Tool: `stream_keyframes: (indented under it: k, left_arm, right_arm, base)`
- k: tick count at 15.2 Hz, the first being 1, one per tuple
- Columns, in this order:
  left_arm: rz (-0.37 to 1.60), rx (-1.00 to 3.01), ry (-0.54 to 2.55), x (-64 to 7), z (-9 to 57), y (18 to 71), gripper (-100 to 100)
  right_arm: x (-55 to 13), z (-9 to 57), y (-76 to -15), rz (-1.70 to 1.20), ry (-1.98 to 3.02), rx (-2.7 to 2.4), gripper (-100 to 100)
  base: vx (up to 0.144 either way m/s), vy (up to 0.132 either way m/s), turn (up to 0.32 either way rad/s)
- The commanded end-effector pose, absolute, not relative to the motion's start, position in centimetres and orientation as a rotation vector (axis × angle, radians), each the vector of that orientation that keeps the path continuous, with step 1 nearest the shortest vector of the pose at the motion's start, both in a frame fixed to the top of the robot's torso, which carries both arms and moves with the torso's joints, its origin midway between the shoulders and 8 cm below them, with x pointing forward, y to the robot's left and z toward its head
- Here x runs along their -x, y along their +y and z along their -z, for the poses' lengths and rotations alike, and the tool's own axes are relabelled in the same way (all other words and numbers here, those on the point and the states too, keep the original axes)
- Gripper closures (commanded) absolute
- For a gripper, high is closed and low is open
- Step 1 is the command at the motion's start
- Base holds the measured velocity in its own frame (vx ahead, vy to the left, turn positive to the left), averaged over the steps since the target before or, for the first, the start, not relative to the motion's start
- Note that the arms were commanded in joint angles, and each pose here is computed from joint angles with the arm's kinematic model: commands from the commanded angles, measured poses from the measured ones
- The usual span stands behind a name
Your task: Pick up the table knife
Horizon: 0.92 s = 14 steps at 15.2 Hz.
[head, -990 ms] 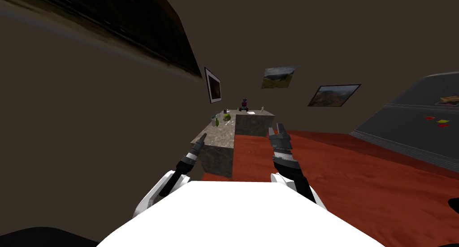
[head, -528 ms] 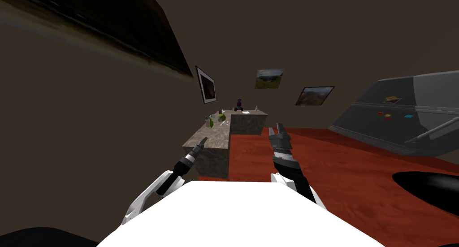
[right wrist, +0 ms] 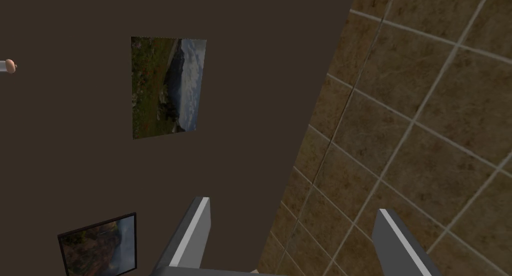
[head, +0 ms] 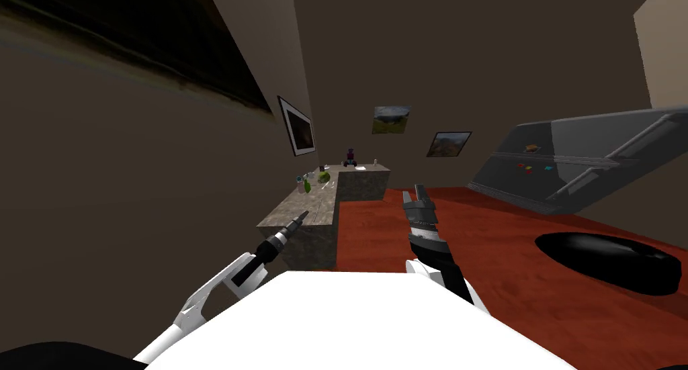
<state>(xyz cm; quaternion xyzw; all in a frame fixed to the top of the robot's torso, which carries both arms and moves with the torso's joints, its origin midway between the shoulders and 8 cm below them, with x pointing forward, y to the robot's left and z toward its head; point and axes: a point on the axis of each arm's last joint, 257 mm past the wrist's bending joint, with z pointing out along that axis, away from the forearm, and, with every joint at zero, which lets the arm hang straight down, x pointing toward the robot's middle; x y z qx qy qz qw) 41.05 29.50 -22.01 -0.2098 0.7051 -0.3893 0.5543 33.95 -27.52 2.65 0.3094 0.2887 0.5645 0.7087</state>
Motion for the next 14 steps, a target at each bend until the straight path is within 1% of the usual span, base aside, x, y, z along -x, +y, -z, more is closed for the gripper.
stream_keyframes:
  k: [1, 2, 4, 7, 9, 10, 11, 12, 13, 14]
  left_arm:
    - [0.876, 0.485, 1.717, -40.7, 23.1, 30.6, -100]
    - [0.839, 0.498, 1.756, -40.6, 24.6, 31.8, -100]
    - [0.826, 0.48, 1.768, -40.6, 24.5, 32.1, -100]
    - [0.732, 0.491, 1.854, -40.3, 27.0, 35.2, -100]
    - [0.72, 0.474, 1.864, -40.3, 26.9, 35.5, -100]
    - [0.667, 0.478, 1.905, -40.0, 28.0, 37.3, -100]
    - [0.663, 0.472, 1.908, -40.0, 28.0, 37.4, -100]
    - [0.609, 0.477, 1.947, -39.7, 29.0, 39.2, -100]
    - [0.604, 0.471, 1.95, -39.7, 28.9, 39.3, -100]
    - [0.549, 0.476, 1.986, -39.4, 29.8, 41.2, -100]
  right_arm:
    - [-34.0, -2.7, -27.5, -1.253, 0.641, -0.687, 0]
    - [-34.0, -2.7, -27.5, -1.253, 0.641, -0.687, 0]
    - [-34.0, -2.7, -27.5, -1.253, 0.641, -0.687, 0]
    - [-34.0, -2.7, -27.5, -1.253, 0.641, -0.687, 0]
    - [-34.0, -2.7, -27.5, -1.253, 0.641, -0.687, 0]
    - [-34.0, -2.7, -27.5, -1.253, 0.641, -0.687, 0]
    - [-34.0, -2.7, -27.5, -1.253, 0.641, -0.687, 0]
    - [-34.0, -2.7, -27.5, -1.253, 0.641, -0.687, 0]
    - [-34.0, -2.7, -27.5, -1.253, 0.641, -0.687, 0]
    - [-34.0, -2.7, -27.5, -1.253, 0.641, -0.687, 0]
  base:
    - [0.011, -0.084, -0.172]
    - [0.023, -0.094, -0.217]
    - [0.025, -0.073, -0.109]
    - [0.017, -0.066, -0.185]
    - [0.012, -0.066, -0.102]
    - [0.018, -0.059, -0.129]
    - [0.022, -0.062, -0.16]
    - [0.028, -0.083, -0.238]
    - [0.032, -0.081, -0.195]
    - [0.038, -0.085, -0.207]
